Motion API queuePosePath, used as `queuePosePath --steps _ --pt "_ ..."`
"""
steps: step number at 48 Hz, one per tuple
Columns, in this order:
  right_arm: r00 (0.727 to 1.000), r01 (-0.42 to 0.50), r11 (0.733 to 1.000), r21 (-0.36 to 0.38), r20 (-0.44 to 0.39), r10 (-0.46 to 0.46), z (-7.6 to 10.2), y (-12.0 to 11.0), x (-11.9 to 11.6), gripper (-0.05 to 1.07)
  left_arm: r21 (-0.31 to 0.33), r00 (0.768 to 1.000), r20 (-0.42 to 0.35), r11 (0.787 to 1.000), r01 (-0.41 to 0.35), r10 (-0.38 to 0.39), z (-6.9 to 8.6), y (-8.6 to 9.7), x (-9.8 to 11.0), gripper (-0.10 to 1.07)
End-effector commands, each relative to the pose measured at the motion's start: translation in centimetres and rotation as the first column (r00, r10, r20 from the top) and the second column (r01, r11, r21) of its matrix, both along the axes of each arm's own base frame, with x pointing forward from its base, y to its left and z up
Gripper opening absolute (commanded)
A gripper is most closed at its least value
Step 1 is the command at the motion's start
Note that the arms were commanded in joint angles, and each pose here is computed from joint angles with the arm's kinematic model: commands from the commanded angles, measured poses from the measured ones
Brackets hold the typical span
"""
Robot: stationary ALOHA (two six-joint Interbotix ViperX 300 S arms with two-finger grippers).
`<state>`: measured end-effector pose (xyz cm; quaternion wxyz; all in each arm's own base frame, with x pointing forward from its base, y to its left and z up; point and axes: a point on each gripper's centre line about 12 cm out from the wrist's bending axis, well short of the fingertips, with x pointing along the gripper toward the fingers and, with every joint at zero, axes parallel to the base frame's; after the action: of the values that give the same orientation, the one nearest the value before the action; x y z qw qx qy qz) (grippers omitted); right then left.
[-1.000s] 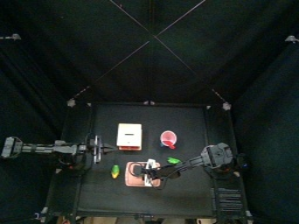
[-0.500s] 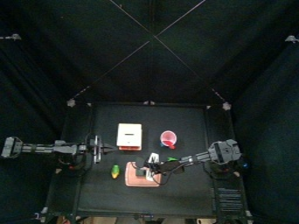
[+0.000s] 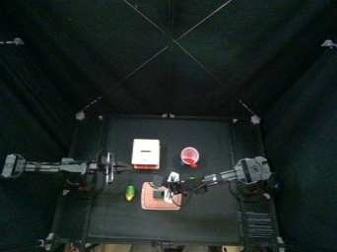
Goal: Grab sushi roll
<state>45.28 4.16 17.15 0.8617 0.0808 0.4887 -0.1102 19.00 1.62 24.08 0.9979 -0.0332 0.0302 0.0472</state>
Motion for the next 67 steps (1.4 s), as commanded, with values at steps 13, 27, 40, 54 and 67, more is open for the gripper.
queuePosePath --steps 13,27,40,54,67 --pt "0.998 -0.026 1.0 0.013 0.06 0.026 0.0 0.5 0.9 0.9 0.0 1.0 0.012 1.0 -0.004 0.004 0.4 0.1 0.2 0.42" --pt "0.996 -0.053 0.998 0.026 0.072 0.051 -1.0 1.6 1.4 0.9 0.0 1.0 0.015 1.0 -0.004 0.004 0.5 0.1 0.2 0.42" --pt "0.995 -0.072 0.997 0.028 0.073 0.07 -1.5 2.4 1.5 0.9 0.0 1.0 0.015 1.0 -0.004 0.004 0.5 0.1 0.2 0.42" --pt "0.997 -0.067 0.997 0.024 0.044 0.065 -2.9 2.2 1.7 0.9 0.0 1.0 0.014 1.0 -0.013 0.013 0.4 0.3 0.1 0.42" --pt "0.998 -0.058 0.998 0.028 0.031 0.057 -3.6 2.2 2.0 0.89 0.0 1.0 0.011 1.0 -0.018 0.018 0.3 0.3 0.1 0.42"
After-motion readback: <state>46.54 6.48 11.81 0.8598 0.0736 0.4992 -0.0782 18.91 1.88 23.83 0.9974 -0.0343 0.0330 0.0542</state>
